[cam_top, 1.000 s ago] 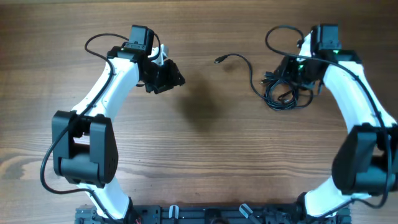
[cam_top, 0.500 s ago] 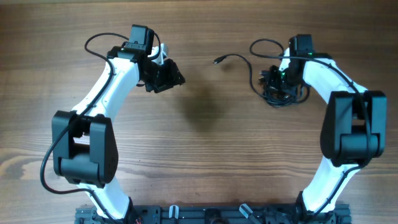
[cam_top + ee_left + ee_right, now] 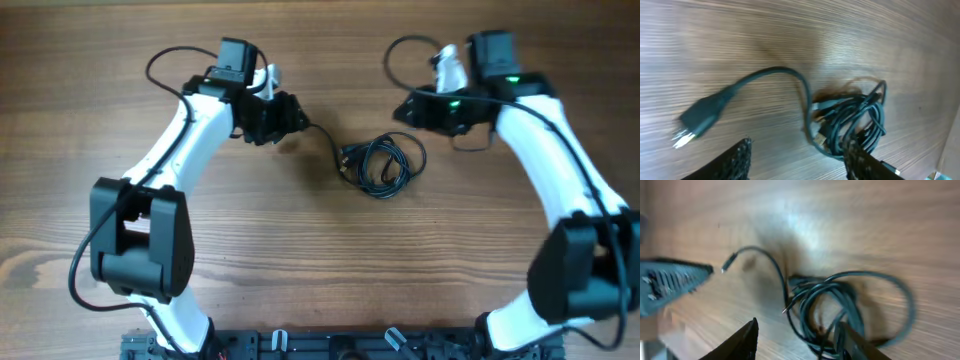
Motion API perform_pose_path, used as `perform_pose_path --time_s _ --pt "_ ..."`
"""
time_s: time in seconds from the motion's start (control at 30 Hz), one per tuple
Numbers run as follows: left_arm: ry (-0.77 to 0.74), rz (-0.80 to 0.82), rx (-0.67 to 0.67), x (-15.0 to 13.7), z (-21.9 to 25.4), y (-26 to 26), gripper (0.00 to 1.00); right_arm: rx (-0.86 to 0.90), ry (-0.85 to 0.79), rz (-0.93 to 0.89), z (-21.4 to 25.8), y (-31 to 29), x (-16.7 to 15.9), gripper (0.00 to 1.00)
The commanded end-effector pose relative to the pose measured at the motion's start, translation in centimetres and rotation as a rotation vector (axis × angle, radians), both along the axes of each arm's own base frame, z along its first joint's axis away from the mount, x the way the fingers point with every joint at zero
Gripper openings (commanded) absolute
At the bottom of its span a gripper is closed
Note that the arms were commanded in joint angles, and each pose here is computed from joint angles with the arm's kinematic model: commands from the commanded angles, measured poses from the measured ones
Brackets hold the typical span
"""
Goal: Untangle cables
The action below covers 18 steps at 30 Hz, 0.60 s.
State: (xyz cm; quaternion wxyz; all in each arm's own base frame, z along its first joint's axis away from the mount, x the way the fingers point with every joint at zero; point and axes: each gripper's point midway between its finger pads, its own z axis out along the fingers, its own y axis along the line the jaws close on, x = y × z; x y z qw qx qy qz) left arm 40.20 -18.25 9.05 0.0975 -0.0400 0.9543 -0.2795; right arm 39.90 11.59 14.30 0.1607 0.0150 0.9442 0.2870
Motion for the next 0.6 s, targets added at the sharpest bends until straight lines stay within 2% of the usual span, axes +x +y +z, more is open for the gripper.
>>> perform_pose_path --time_s 0.0,0.07,0.17,0.27,0.4,0.57 --pt "-0.093 -0.099 -0.004 0.4 2.0 -4.3 0.66 -0.035 0.0 -0.063 -0.3 -2.7 0.8 0.52" --pt "-0.16 -0.147 0.021 0.5 2.8 -6.5 0.7 -0.035 -0.002 -0.092 -0.3 -3.9 1.1 0.52" --pt "-0.267 -0.266 0.034 0.3 2.2 -10.6 0.7 -0.037 -0.003 -0.096 -0.3 -4.3 1.1 0.52" --pt "-0.267 -0.317 0.044 0.0 -0.9 -13.3 0.66 -0.045 0.014 -0.1 -0.6 -4.4 0.8 0.52" --pt "-0.313 -0.357 0.031 0.0 -2.6 -16.0 0.64 -0.061 0.023 -0.09 -0.8 -4.5 0.5 0.52" --pt "-0.297 -0.371 0.1 -0.7 -5.7 -16.8 0.58 -0.08 0.031 -0.093 -1.0 -4.8 0.3 0.52"
